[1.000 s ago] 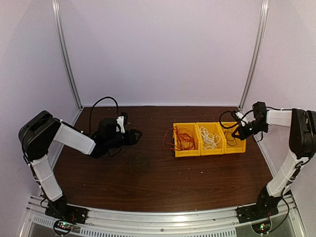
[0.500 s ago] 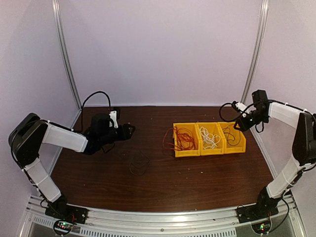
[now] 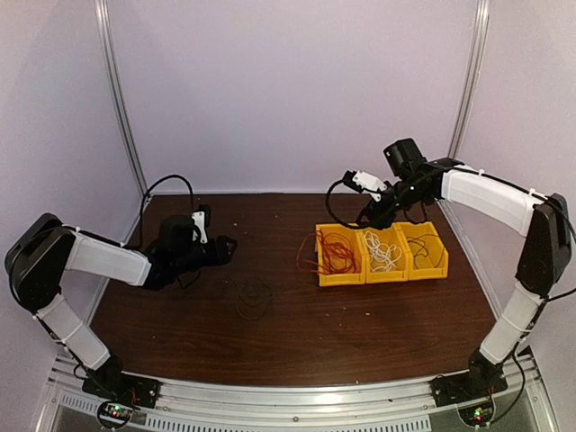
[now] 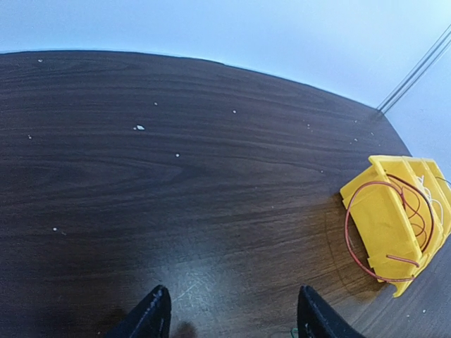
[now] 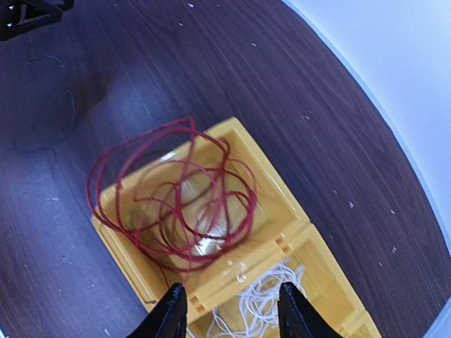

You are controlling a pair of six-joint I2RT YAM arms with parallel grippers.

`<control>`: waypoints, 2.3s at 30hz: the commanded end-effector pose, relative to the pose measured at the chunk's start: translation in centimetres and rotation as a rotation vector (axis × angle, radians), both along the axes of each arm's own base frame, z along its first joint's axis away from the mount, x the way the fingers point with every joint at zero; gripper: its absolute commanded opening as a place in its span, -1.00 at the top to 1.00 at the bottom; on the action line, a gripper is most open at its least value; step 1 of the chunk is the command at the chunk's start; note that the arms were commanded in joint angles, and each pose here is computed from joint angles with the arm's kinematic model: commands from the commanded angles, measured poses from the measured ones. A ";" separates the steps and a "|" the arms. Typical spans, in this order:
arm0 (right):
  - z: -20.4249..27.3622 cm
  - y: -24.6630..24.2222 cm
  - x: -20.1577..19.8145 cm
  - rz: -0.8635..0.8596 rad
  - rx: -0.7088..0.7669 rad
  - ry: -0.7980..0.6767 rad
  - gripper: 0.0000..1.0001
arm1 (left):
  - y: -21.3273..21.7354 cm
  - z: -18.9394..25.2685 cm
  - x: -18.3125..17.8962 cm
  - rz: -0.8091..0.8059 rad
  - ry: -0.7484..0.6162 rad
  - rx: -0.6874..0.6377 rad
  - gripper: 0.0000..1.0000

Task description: Untangle the cables

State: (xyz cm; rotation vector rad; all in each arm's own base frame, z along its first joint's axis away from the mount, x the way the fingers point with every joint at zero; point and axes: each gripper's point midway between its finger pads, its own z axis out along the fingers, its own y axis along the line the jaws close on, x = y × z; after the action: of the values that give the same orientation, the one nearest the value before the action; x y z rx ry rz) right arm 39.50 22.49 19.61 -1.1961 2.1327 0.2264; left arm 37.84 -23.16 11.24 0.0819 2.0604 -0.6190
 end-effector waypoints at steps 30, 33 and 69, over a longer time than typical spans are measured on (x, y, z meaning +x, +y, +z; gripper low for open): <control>-12.4 23.1 -14.3 0.700 0.047 0.365 0.07 | 1.9 -2.4 -6.5 -0.131 0.090 -0.126 -0.24; -12.7 23.5 -14.4 0.702 0.056 0.381 0.17 | 1.1 -2.7 -6.8 -0.175 0.106 -0.147 -0.22; 23.8 11.6 -6.4 0.386 0.318 -0.380 1.00 | 2.0 -1.7 -4.1 -0.076 0.000 -0.101 -0.95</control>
State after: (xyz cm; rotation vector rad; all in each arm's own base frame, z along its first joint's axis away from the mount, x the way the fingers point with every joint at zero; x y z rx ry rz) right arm 30.35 40.14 34.34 -1.5466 1.5670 0.6157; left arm 32.04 -22.42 4.85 0.1110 2.2221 -0.8453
